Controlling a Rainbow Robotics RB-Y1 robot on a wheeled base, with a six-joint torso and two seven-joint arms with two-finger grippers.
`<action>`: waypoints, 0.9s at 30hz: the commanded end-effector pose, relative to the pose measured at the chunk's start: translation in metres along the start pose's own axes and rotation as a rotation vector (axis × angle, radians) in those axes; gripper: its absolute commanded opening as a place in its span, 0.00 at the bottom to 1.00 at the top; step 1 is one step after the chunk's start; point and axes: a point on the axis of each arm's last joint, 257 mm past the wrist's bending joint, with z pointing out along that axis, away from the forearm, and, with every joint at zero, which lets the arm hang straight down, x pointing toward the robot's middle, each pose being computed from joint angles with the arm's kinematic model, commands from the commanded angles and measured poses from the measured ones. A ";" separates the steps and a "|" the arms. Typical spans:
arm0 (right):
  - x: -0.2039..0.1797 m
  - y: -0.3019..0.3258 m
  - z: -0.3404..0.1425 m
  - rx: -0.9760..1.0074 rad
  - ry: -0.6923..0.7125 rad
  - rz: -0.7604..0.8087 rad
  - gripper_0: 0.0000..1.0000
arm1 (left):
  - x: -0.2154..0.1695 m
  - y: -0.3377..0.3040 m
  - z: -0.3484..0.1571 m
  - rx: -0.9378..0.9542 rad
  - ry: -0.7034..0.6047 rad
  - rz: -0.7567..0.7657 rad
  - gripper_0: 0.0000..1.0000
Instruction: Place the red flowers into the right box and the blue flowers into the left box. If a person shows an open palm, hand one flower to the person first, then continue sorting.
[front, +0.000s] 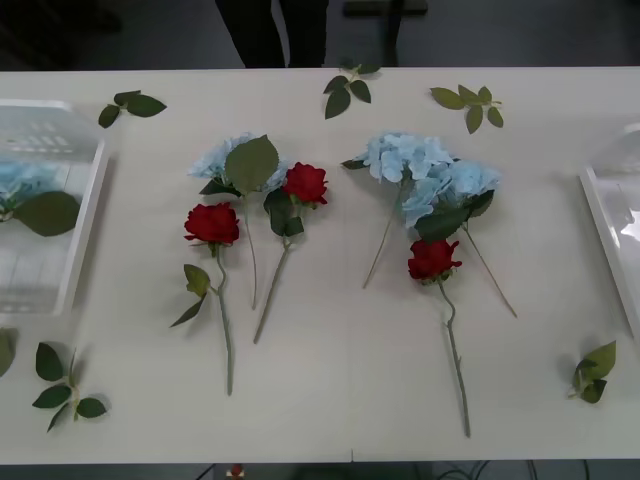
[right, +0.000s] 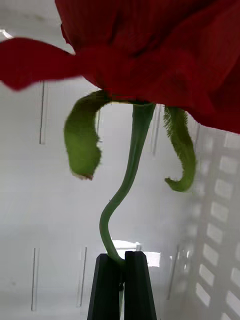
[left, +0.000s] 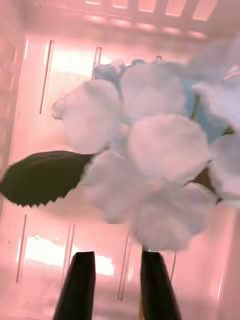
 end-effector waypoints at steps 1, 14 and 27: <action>-0.010 0.001 0.002 0.006 -0.033 0.028 0.00 | -0.021 0.010 -0.016 -0.013 -0.046 0.040 0.57; -0.023 0.006 -0.017 -0.055 -0.053 0.020 1.00 | -0.037 -0.026 -0.060 0.098 -0.027 0.062 1.00; -0.084 0.122 -0.092 -0.322 -0.088 -0.150 1.00 | -0.062 -0.110 -0.084 0.188 -0.059 0.061 1.00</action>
